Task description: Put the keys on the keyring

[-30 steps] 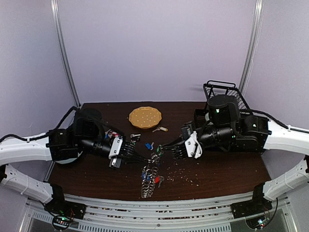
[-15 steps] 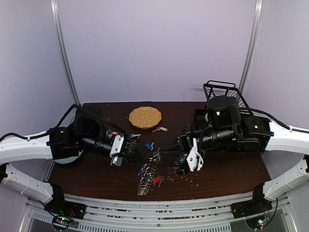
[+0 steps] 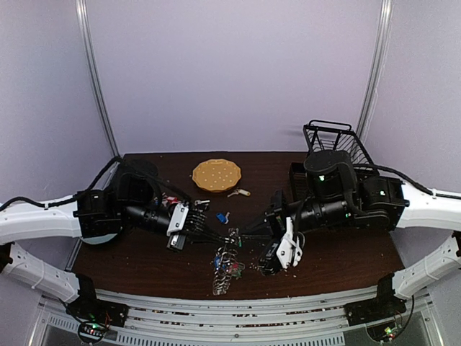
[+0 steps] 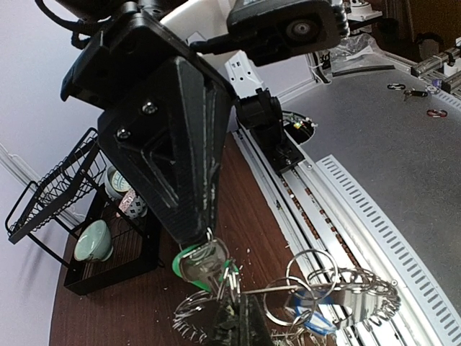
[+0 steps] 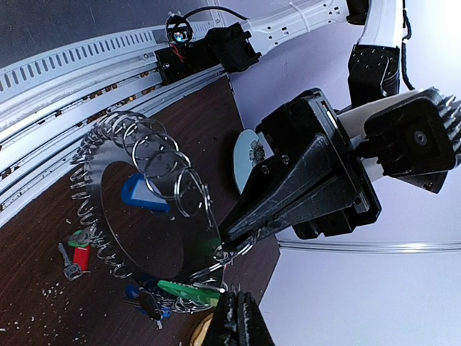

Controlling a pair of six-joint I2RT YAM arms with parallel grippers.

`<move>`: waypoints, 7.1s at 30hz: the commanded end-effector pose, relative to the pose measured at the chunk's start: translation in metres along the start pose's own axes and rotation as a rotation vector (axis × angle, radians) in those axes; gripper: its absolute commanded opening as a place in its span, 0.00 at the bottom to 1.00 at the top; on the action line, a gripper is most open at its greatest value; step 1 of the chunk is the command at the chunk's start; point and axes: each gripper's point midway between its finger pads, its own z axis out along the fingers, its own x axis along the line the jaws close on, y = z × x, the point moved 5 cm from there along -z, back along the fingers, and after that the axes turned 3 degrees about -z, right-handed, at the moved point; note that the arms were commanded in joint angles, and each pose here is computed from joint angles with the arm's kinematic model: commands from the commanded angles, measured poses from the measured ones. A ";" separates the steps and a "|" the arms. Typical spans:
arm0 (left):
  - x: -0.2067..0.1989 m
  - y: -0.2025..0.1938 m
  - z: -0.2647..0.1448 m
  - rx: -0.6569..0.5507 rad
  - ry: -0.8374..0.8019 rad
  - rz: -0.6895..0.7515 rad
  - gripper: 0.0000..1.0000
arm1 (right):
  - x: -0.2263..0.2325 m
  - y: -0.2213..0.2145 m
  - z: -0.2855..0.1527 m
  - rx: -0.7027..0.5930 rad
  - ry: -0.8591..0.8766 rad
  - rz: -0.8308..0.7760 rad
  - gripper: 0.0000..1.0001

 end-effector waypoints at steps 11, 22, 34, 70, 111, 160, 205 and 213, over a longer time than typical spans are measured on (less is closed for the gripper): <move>0.013 0.025 -0.001 -0.067 0.029 0.058 0.00 | 0.000 0.007 0.007 -0.020 -0.002 -0.019 0.00; 0.012 0.025 -0.002 -0.069 0.027 0.058 0.00 | 0.000 0.008 0.013 -0.026 -0.008 -0.023 0.00; 0.012 0.026 -0.002 -0.067 0.026 0.058 0.00 | -0.004 0.006 0.020 -0.026 -0.033 -0.021 0.00; 0.046 -0.006 -0.032 0.276 0.537 0.282 0.00 | -0.054 -0.049 -0.034 0.219 -0.249 1.471 0.00; 0.011 -0.015 -0.026 0.237 0.511 0.596 0.00 | -0.025 -0.048 0.031 0.220 0.132 1.939 0.00; 0.023 -0.016 -0.020 0.279 0.556 0.507 0.00 | -0.019 -0.040 0.058 0.232 0.184 1.927 0.00; -0.011 0.059 0.014 -0.075 -0.097 0.143 0.00 | 0.000 0.030 -0.029 -0.121 0.103 0.185 0.00; -0.010 0.059 0.019 -0.071 -0.101 0.125 0.00 | -0.002 0.028 -0.027 -0.120 0.042 0.155 0.00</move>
